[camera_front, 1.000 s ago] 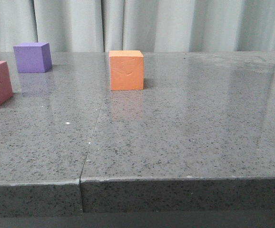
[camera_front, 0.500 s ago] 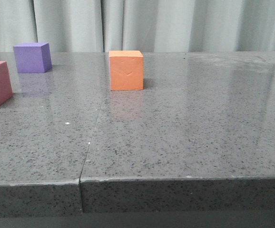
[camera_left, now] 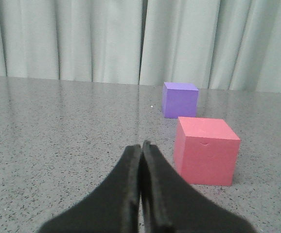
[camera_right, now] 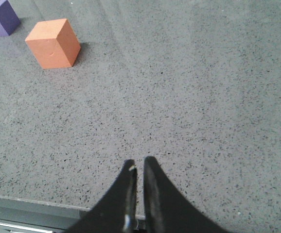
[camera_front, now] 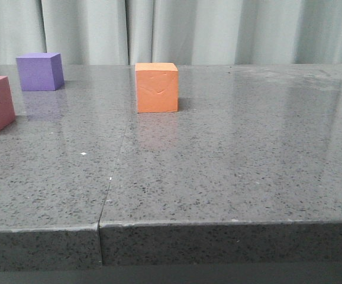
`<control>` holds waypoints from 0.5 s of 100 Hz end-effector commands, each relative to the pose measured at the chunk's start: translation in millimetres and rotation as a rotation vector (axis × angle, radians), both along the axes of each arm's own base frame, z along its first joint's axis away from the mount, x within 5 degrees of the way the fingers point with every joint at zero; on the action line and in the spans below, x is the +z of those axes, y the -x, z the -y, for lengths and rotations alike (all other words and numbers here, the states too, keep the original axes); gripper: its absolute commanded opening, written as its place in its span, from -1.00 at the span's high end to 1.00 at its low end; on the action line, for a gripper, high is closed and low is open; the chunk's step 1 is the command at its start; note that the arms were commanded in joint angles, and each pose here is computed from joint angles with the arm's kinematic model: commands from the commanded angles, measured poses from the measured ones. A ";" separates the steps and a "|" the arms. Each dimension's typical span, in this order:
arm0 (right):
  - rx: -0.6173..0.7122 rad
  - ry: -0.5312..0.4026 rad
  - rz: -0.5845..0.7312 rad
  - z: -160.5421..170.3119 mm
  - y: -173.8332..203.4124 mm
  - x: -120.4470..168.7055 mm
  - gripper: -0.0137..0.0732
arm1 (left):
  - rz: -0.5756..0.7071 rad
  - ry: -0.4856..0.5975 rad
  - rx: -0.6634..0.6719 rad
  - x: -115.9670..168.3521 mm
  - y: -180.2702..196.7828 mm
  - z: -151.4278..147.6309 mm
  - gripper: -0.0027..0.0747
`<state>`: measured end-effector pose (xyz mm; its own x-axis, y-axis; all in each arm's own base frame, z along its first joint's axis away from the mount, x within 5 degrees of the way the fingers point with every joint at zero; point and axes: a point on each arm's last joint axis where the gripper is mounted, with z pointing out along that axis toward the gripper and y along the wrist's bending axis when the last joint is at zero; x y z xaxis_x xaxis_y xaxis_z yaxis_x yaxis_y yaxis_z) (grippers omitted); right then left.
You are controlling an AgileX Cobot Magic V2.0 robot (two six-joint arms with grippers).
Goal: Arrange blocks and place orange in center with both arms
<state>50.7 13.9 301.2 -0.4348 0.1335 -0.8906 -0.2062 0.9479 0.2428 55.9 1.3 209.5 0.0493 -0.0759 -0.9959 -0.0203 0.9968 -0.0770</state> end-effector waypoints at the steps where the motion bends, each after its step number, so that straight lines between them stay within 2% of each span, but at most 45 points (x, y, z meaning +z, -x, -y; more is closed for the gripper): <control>1: -0.004 -0.009 0.101 0.6 -1.4 12.6 0.55 | 0.074 0.002 0.002 -4.5 1.1 -0.2 0.98; 30: -0.004 -0.009 0.097 0.4 -1.7 12.2 0.55 | 0.141 0.001 0.001 30.7 5.6 0.0 0.98; 50: -0.004 -0.009 0.098 0.4 -1.7 12.3 0.55 | 0.070 0.002 -0.002 59.6 0.9 0.1 0.98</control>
<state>50.1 13.4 299.6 -0.4316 0.1312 -0.8925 -0.2058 0.9490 0.2390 52.8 1.1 243.0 0.0705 -0.0752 -0.9947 -0.0170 0.9969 -0.0766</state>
